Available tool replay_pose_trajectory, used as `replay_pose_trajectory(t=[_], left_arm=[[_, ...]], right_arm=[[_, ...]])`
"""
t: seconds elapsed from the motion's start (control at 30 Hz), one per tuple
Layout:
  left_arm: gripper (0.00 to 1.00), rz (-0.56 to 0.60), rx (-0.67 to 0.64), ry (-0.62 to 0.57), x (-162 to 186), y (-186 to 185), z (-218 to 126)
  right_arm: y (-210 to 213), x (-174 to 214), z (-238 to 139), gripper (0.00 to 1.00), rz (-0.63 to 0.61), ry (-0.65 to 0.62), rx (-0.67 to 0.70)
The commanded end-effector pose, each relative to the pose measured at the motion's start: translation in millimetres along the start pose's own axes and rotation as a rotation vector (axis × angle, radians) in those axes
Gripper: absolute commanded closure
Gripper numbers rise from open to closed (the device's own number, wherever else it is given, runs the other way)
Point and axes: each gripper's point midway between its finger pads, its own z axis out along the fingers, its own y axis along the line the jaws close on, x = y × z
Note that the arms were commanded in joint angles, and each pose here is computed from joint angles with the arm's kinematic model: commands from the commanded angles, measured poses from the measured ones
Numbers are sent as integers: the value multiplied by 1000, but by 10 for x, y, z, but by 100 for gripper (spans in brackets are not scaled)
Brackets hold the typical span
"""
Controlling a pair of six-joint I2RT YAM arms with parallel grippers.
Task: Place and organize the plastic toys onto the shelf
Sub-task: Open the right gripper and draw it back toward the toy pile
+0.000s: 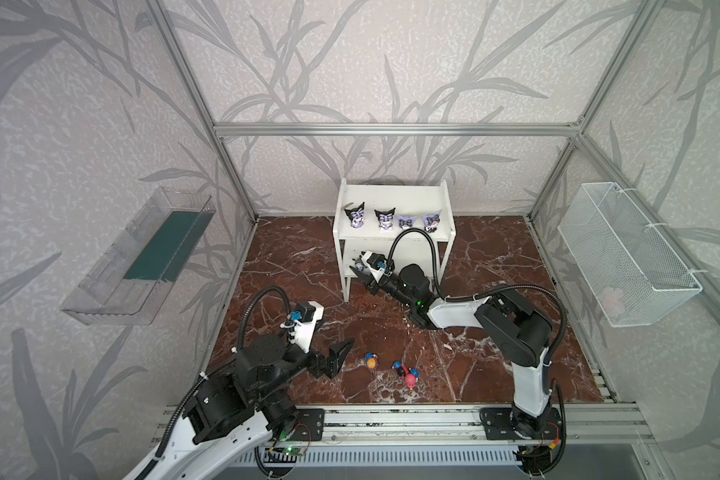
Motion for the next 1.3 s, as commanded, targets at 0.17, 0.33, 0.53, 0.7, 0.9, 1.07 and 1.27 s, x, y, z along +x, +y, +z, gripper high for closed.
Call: replay_pose_trajectory(t=[0.17, 0.33, 0.53, 0.7, 0.9, 1.07, 1.27], left_arm=[[0, 11, -1, 5, 17, 1, -2], [0, 13, -4, 8, 22, 7, 5], [0, 14, -4, 12, 26, 5, 13], [0, 14, 4, 16, 30, -11, 25], [0, 13, 16, 16, 30, -31, 30], [0, 16, 28, 16, 28, -53, 37], [0, 15, 38, 34, 52, -74, 76]], right_arm=[[-65, -270, -210, 35, -15, -50, 31], [43, -374, -484, 32, -36, -36, 12], [416, -354, -1019, 30, -88, 62, -46], [680, -181, -1543, 30, -62, 207, -95], [1010, 162, -2199, 30, 48, 449, -152], [1083, 508, -2646, 30, 185, 648, -151], [1232, 801, -3069, 31, 374, 873, -167]])
